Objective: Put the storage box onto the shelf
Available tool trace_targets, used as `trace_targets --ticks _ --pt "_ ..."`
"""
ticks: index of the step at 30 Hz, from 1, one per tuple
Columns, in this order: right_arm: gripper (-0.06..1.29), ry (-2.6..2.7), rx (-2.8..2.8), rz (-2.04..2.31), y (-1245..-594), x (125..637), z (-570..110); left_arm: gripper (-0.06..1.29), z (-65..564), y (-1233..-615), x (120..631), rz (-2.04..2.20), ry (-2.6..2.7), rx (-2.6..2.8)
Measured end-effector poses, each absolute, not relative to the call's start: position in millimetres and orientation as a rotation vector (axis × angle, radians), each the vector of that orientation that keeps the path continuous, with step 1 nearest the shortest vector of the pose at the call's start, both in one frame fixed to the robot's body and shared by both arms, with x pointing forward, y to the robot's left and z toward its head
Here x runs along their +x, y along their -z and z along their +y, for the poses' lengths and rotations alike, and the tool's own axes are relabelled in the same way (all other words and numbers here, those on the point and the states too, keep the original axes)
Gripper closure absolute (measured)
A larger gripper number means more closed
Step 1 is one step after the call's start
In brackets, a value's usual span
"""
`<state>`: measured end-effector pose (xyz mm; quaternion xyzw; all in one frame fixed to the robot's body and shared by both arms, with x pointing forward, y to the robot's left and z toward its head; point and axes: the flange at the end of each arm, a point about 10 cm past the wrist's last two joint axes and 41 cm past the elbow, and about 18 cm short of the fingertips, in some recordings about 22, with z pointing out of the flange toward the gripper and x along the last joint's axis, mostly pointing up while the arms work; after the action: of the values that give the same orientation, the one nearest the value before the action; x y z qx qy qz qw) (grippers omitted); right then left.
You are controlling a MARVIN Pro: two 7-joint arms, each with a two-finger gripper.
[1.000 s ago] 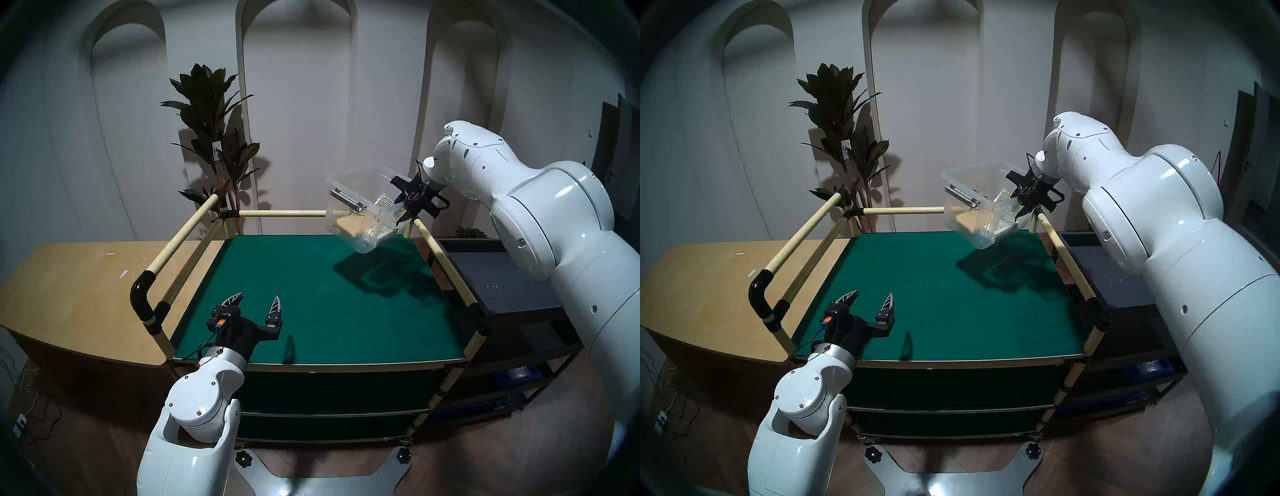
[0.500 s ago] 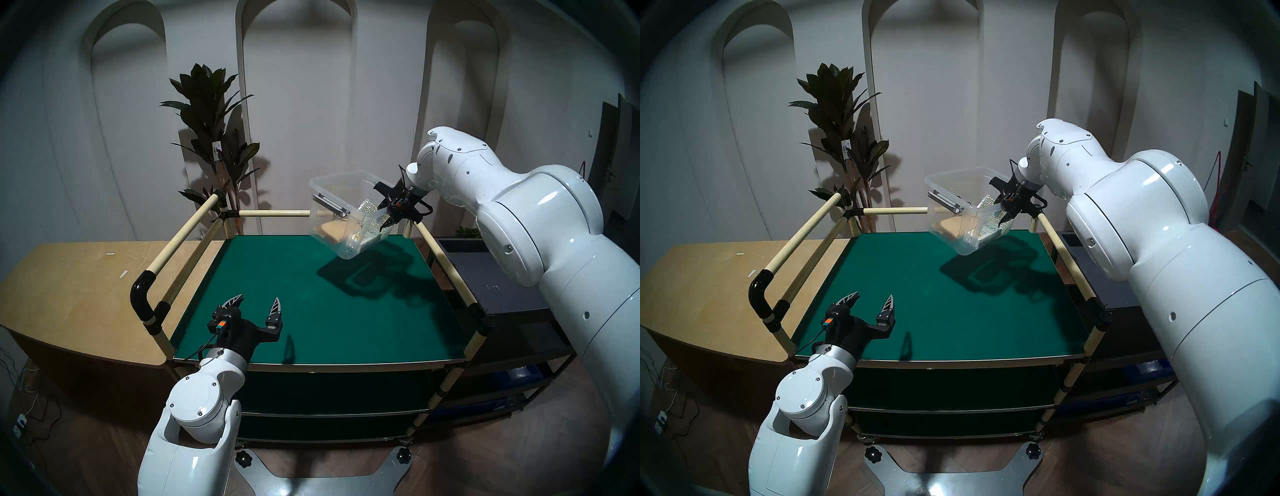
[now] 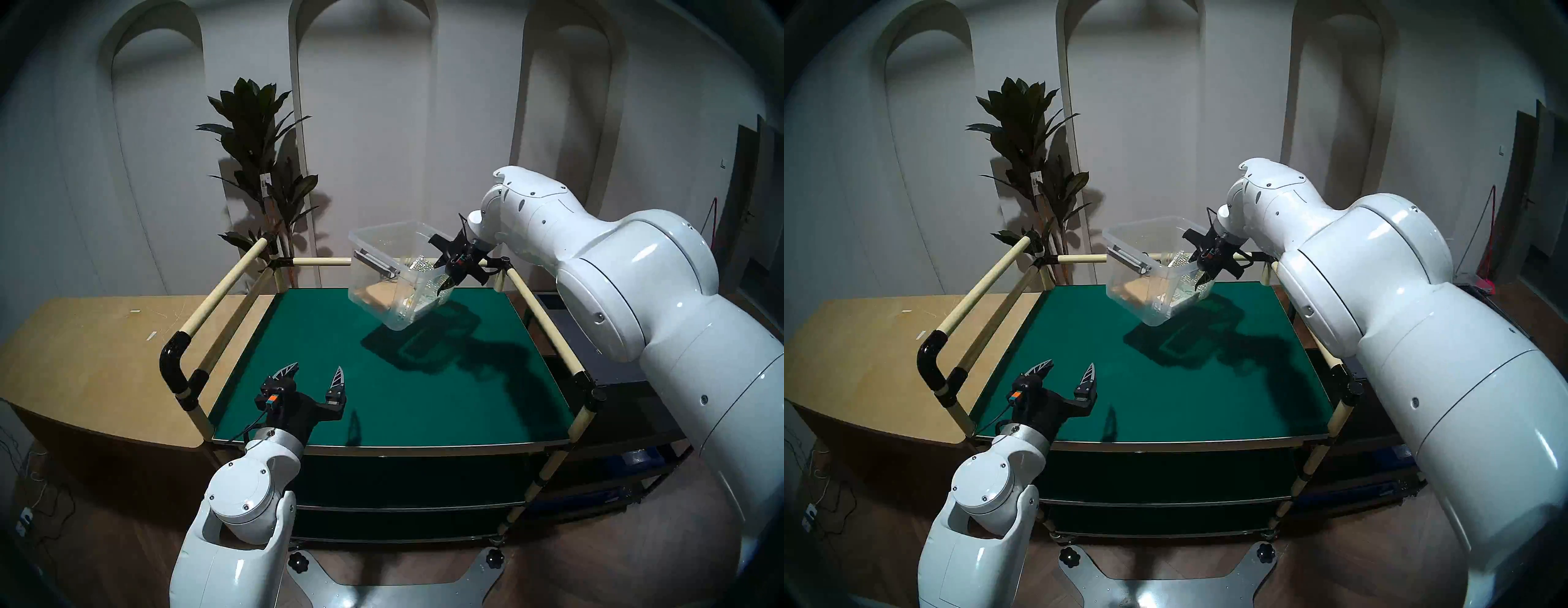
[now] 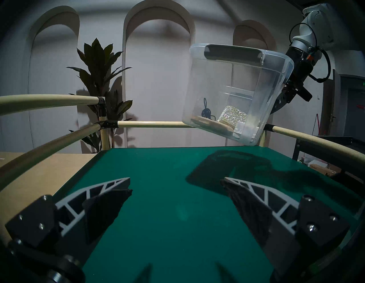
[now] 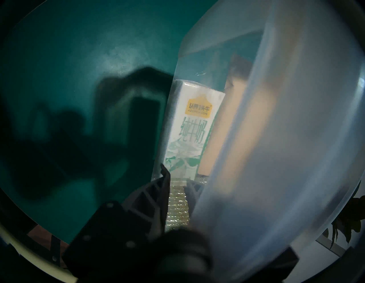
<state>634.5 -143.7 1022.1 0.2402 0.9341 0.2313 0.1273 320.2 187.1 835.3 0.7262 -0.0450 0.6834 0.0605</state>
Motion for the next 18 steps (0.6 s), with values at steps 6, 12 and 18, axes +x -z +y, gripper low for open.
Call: trace_targets --ticks 6,12,18 --pt "0.92 -0.676 0.681 2.75 -1008 631 -129 -0.02 187 -835 320 -0.136 -2.067 2.199" --pt "0.92 -0.676 0.661 2.777 -998 627 -116 -0.02 187 -835 321 -0.135 -2.067 2.199" --pt "0.92 -0.677 0.641 2.795 -992 624 -104 -0.02 187 -835 321 -0.135 -2.067 2.198"
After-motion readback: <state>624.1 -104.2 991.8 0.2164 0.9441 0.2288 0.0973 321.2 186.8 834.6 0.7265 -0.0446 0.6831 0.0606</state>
